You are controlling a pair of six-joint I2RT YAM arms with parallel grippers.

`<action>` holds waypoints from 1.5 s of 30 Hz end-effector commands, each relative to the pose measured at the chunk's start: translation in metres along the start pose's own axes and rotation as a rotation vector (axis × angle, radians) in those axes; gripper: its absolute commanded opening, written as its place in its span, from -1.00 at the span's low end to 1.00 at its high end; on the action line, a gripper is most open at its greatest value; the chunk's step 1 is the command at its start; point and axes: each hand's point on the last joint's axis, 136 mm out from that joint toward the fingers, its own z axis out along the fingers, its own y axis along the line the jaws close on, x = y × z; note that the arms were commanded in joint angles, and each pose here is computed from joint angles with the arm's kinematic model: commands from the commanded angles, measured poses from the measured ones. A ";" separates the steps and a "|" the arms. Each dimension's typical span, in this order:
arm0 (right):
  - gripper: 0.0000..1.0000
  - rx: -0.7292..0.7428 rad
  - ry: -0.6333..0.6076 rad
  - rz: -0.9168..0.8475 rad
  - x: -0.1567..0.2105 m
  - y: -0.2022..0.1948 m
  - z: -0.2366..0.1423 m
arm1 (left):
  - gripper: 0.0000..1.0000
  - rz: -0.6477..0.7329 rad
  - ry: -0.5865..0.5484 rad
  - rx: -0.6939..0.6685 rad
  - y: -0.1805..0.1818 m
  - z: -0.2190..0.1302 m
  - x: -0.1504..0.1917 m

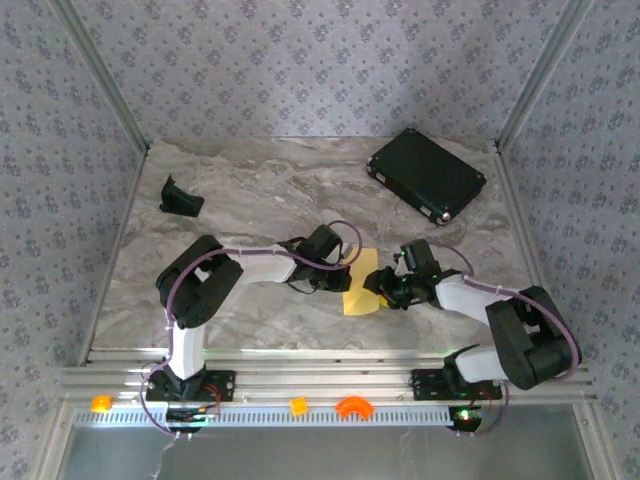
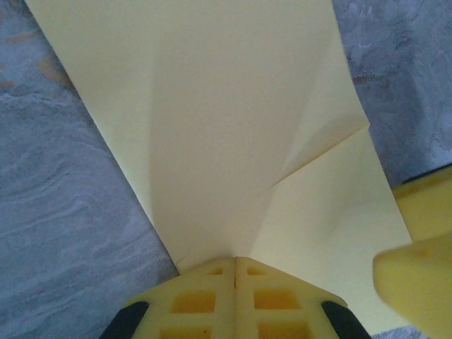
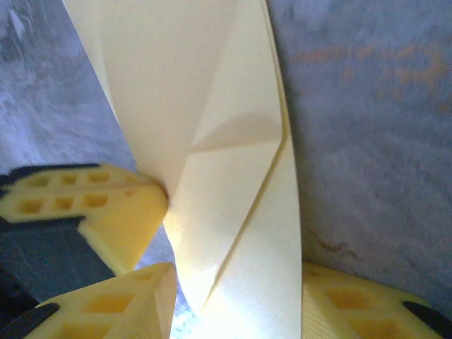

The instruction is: Fold a paper plane with a square sheet of paper (pick it up from the middle)

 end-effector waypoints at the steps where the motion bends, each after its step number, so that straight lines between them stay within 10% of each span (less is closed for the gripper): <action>1: -0.11 -0.081 -0.018 -0.014 -0.012 0.015 -0.001 | -0.95 -0.011 0.067 -0.039 0.015 0.006 0.022; 35: -0.91 -0.190 -0.032 0.007 -0.034 0.007 0.002 | -0.84 -0.024 0.020 0.031 -0.003 -0.004 0.013; 45: -0.95 0.000 -0.059 -0.002 -0.023 0.011 -0.015 | -0.57 0.003 -0.147 0.123 -0.044 -0.058 -0.018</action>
